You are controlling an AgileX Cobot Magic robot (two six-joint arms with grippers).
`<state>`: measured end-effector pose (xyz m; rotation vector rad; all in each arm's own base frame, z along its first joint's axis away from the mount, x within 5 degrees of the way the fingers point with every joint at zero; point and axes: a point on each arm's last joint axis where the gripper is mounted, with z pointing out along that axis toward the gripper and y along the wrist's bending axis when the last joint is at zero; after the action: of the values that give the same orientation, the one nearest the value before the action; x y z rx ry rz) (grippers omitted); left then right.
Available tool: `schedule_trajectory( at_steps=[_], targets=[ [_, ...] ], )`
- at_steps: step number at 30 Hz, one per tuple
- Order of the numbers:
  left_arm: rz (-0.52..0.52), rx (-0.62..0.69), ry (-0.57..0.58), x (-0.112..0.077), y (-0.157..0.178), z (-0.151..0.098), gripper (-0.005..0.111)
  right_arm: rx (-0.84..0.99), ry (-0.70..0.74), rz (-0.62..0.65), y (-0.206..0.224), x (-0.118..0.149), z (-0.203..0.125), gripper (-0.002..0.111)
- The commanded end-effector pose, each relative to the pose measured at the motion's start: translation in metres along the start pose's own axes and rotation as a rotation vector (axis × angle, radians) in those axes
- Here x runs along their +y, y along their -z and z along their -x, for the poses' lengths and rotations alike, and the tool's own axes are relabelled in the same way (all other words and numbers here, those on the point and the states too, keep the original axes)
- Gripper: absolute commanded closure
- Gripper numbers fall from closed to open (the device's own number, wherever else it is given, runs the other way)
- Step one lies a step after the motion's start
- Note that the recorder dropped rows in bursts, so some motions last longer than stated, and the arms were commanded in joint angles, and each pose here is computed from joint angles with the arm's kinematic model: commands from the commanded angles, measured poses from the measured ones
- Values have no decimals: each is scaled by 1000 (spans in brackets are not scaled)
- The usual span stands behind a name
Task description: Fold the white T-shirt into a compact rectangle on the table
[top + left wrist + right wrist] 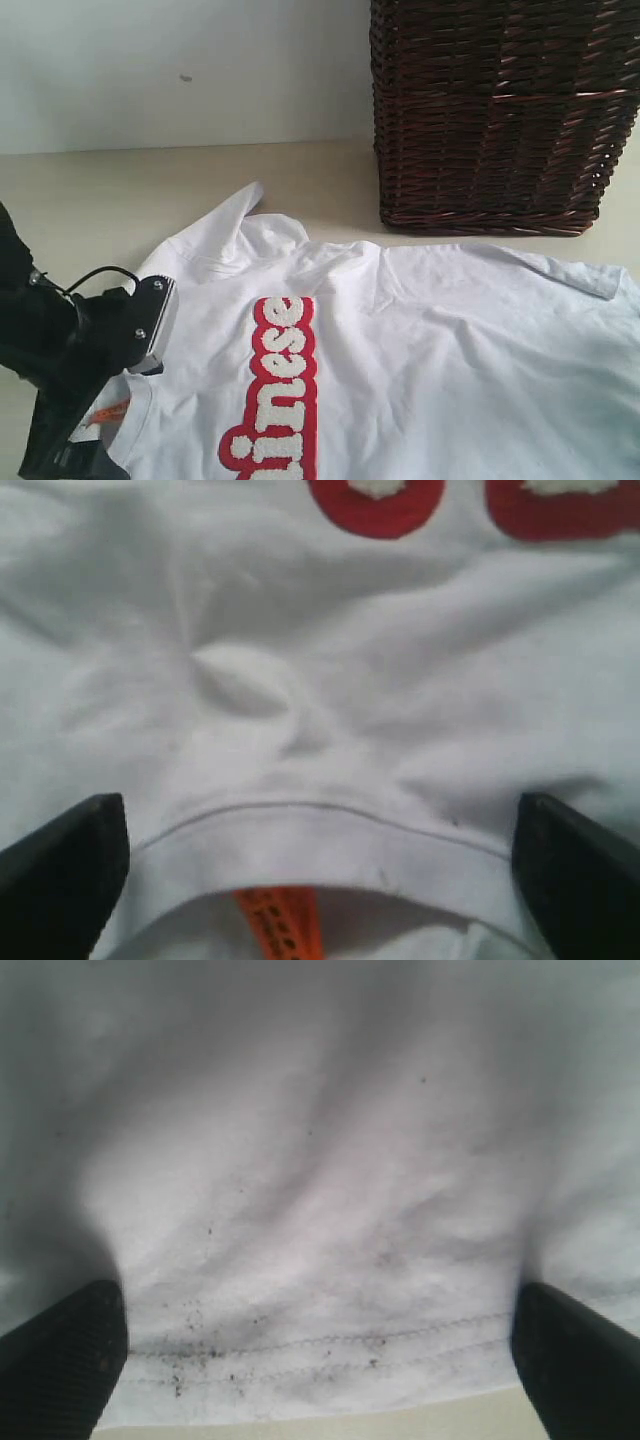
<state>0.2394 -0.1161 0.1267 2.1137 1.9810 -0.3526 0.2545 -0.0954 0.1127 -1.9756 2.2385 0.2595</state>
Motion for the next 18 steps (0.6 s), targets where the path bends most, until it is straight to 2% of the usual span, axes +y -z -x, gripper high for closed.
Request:
schedule_trajectory(
  at_steps=[1,9,18],
  targets=[
    [47,55,13,6,-8,-5,1,-9,-2,32,-4,3,-1,6],
    [-89,183,60,-3,-22,-20,1,-9,-2,32,-4,3,-1,6],
    [-127,195,98,-3,-36,-25,1,-9,-2,32,-4,3,-1,6]
  ],
)
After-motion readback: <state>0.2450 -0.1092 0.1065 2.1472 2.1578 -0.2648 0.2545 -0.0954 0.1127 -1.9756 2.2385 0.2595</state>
